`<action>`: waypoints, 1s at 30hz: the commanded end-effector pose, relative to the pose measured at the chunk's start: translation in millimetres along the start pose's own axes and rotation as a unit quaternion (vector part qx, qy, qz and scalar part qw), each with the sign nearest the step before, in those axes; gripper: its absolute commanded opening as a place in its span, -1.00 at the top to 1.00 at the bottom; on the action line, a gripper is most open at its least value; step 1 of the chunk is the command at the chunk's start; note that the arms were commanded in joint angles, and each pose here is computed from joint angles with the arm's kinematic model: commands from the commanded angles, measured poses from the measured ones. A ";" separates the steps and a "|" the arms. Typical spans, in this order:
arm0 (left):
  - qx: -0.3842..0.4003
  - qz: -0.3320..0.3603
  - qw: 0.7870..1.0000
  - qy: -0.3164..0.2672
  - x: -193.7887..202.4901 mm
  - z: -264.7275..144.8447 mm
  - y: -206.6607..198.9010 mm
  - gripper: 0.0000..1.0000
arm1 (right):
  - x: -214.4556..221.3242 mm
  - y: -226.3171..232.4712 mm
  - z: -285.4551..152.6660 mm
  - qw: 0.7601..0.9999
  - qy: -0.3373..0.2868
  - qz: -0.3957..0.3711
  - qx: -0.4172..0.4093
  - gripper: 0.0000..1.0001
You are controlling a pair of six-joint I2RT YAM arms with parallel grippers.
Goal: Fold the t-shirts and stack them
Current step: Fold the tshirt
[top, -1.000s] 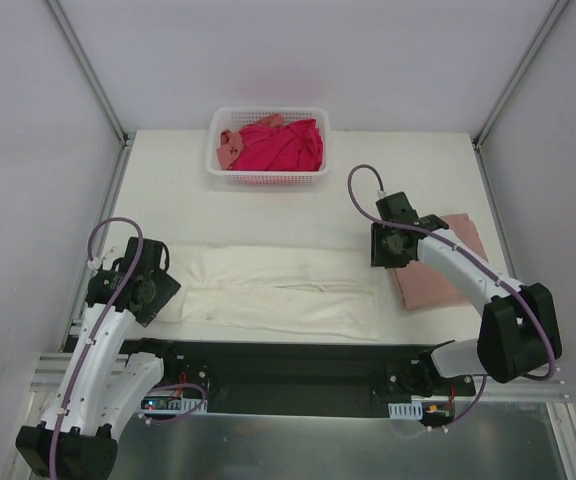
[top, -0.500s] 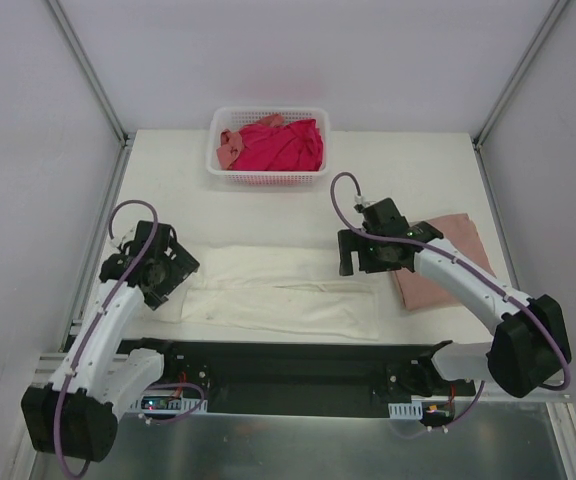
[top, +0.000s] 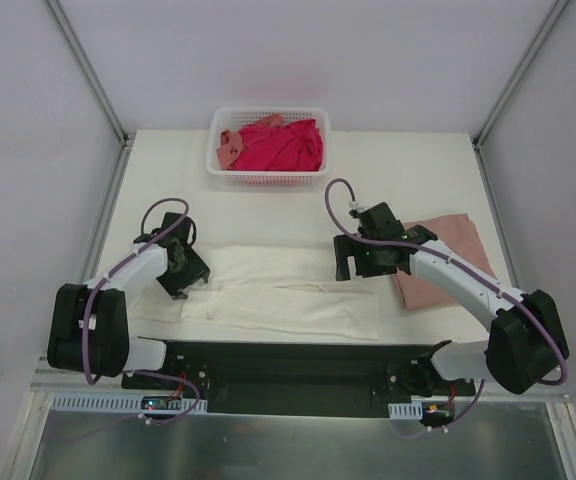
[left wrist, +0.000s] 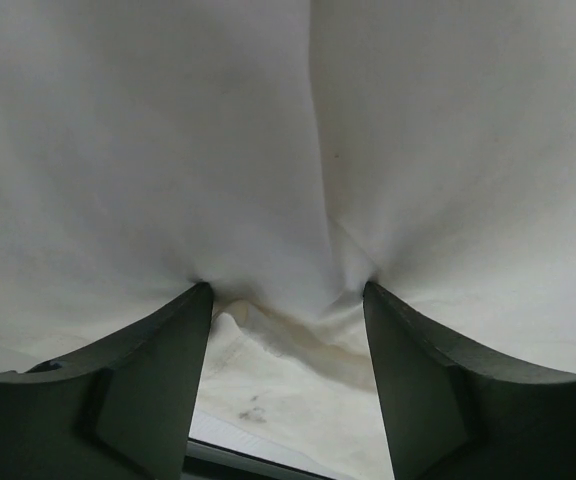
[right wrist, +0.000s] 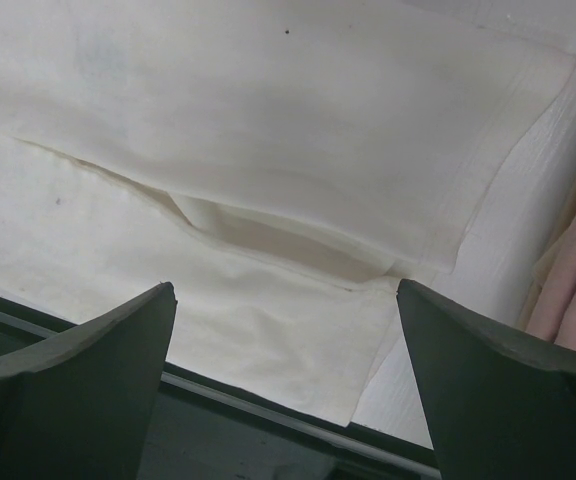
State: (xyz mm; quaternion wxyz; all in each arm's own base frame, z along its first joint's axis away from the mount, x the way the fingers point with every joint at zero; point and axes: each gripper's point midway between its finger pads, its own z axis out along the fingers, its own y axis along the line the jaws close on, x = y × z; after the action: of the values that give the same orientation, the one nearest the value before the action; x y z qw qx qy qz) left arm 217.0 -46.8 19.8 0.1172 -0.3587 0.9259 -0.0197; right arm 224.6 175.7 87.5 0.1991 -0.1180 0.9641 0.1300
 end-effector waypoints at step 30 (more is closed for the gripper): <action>0.189 0.147 0.970 0.038 78.3 -62.5 -37.9 -0.92 | -0.4 -8.1 -1.1 1.000 -0.012 -0.004 0.020 -0.93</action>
State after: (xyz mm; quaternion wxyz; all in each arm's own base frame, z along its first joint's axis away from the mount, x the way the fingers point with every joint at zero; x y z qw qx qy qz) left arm 163.3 -141.4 53.8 0.1220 -0.1709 0.9523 -0.2213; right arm 221.2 167.1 78.9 0.1955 -0.1146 0.9676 0.1116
